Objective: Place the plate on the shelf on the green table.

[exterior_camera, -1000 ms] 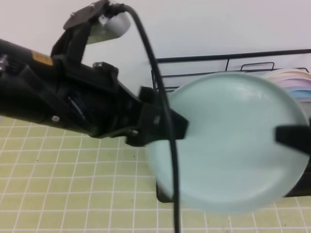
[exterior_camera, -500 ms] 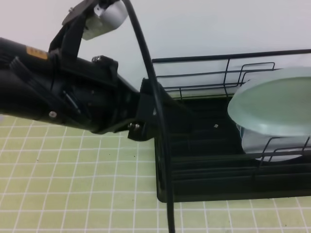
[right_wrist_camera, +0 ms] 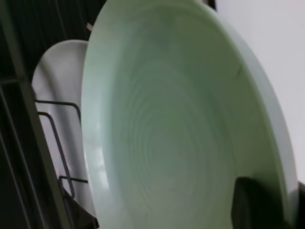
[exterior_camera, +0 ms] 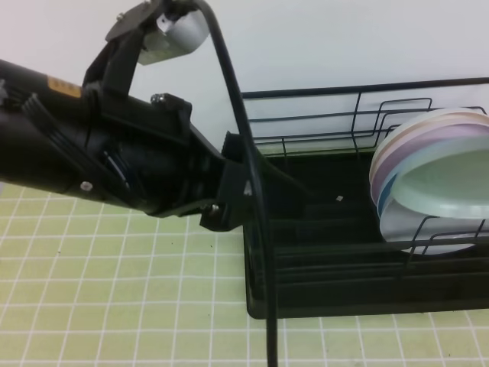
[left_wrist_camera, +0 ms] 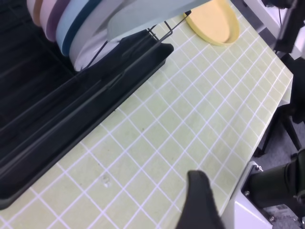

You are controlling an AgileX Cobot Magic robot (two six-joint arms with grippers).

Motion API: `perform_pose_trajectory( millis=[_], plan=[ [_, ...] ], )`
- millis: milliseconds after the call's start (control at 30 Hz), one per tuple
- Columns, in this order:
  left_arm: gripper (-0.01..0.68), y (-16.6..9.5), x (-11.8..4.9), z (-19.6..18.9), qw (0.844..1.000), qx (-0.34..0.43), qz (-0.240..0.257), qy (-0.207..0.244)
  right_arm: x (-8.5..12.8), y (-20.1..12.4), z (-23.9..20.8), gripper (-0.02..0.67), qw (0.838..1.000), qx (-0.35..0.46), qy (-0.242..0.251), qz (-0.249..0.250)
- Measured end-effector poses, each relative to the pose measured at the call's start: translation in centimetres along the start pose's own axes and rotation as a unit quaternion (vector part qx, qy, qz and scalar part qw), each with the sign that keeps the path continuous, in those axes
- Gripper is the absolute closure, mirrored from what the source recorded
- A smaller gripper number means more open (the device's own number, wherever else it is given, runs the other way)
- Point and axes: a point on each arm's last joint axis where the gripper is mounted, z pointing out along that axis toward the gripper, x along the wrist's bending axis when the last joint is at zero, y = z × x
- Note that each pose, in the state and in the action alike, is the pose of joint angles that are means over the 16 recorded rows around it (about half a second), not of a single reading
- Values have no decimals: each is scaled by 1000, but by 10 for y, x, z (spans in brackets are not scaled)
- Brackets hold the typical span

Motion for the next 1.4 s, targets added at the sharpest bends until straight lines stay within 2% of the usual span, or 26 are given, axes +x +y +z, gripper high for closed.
perform_pose_trajectory(
  millis=[300, 867, 1400],
  plan=[
    [234, -1, 0, 0, 1000, 4, 4, 0, 5, 1, 19, 570, 1000, 9, 17, -6],
    [234, -4, -1, 0, 1000, 22, 15, -5, 11, 1, 37, 595, 999, 7, 10, -41],
    [234, -5, -2, 0, 999, 29, 17, -11, 53, -8, 46, 575, 998, 8, 54, -43]
  ],
)
